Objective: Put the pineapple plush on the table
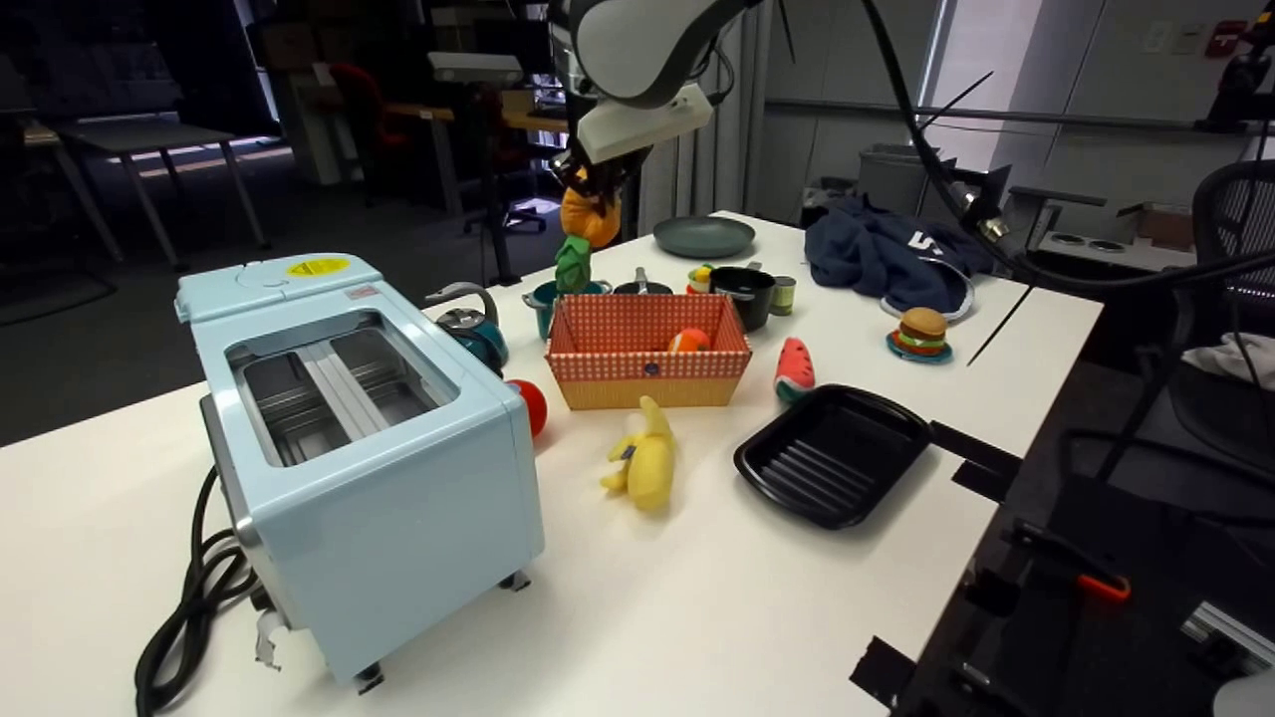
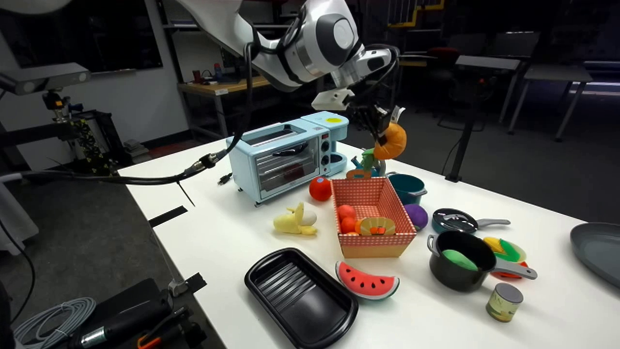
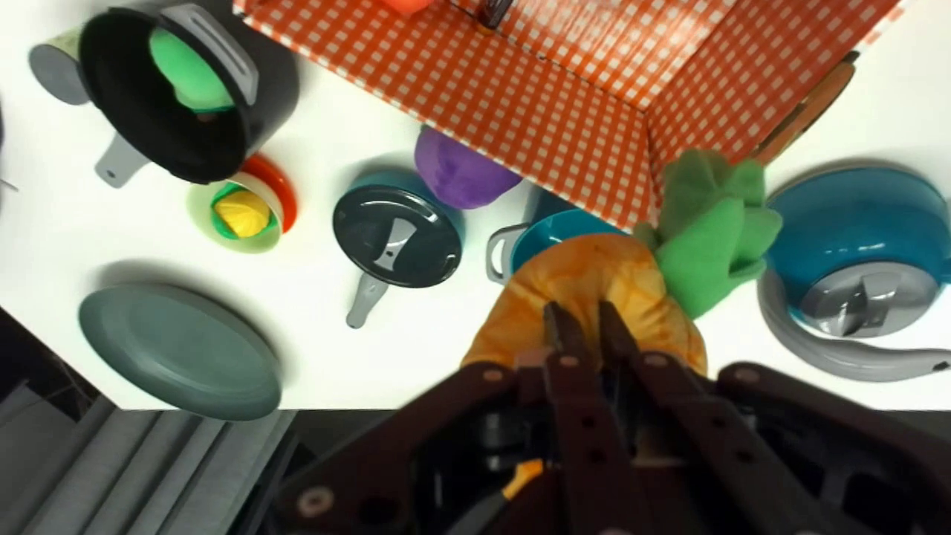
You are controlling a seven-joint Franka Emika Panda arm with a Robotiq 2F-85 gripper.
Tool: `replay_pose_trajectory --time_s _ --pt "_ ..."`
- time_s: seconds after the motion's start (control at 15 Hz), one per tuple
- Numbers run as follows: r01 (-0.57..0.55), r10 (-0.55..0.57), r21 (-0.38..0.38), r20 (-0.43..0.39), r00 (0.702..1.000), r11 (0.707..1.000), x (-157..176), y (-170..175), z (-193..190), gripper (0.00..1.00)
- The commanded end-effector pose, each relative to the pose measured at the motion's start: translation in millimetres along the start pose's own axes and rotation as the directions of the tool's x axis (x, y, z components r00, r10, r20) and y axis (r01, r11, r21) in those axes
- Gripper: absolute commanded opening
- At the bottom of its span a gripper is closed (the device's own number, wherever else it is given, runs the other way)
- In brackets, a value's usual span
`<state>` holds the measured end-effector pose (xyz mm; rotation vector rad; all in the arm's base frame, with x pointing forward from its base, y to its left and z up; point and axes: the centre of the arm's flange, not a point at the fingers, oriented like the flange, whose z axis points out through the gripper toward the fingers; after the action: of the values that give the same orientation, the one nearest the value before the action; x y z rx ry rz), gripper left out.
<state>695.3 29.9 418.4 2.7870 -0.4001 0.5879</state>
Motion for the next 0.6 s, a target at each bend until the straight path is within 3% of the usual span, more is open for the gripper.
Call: replay_pose_trajectory --time_s 0.0,0.2,0.53 --pt "-0.144 0.146 -0.045 0.044 0.988 0.989 -18 47 -18 0.02" --pt "-0.272 0.279 -0.091 0.088 0.956 0.958 -26 92 -11 0.02" --pt "-0.45 0.479 -0.189 0.157 0.864 0.873 -55 162 14 0.02"
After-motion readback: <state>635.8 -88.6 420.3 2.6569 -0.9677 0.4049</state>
